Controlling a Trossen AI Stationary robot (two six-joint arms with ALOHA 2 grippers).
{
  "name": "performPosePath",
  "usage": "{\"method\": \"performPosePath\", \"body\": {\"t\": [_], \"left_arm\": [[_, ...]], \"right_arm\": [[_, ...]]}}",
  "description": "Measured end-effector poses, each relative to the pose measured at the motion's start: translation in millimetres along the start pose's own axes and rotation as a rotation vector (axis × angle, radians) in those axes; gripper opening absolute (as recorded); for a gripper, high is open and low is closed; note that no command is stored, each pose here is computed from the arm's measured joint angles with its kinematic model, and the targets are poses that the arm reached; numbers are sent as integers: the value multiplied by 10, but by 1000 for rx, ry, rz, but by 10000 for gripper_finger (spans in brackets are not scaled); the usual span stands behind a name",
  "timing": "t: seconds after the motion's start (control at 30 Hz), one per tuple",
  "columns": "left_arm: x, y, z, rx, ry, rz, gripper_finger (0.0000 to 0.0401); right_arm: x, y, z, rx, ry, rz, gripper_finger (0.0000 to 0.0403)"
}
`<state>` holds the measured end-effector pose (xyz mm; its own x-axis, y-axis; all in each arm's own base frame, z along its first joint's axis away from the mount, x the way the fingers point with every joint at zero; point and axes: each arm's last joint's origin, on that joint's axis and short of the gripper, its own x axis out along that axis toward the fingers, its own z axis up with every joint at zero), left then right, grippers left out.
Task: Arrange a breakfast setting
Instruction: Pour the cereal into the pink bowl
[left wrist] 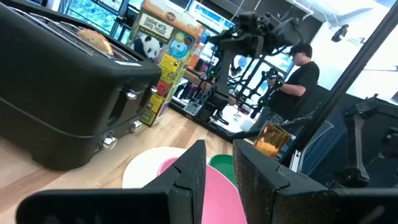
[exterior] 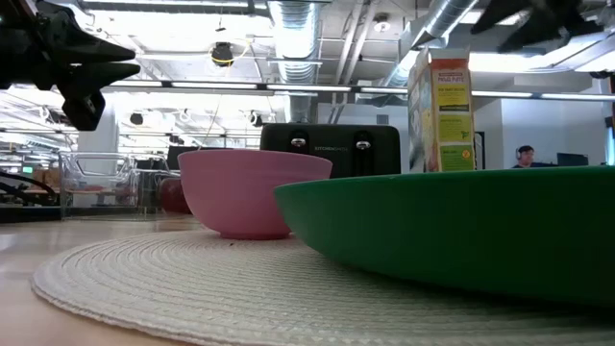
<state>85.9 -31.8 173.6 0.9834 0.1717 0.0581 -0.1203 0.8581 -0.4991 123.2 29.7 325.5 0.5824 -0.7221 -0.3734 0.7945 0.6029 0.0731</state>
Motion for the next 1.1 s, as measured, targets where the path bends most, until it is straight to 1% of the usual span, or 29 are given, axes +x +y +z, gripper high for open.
{"method": "performPosePath", "body": {"t": [0.13,0.37,0.47,0.6,0.7,0.77,0.97,1.1], "left_arm": [[0,0,1,31,0,0,68],[0,0,0,40,0,0,68],[0,0,0,40,0,0,68],[0,0,1,40,0,0,68],[0,0,1,40,0,0,68],[0,0,0,40,0,-1,68],[0,0,0,21,0,-1,68],[0,-1,1,1,0,-1,68]], "right_arm": [[80,134,-130,-12,58,-60,400],[254,429,-349,-58,82,-153,400],[346,517,-515,-66,87,-198,400],[469,521,-785,-4,25,-265,400],[539,519,-942,42,-19,-289,400],[577,562,-1003,43,-38,-289,400],[667,694,-1127,-4,-73,-283,400],[752,711,-1179,-7,-81,-318,400]]}}
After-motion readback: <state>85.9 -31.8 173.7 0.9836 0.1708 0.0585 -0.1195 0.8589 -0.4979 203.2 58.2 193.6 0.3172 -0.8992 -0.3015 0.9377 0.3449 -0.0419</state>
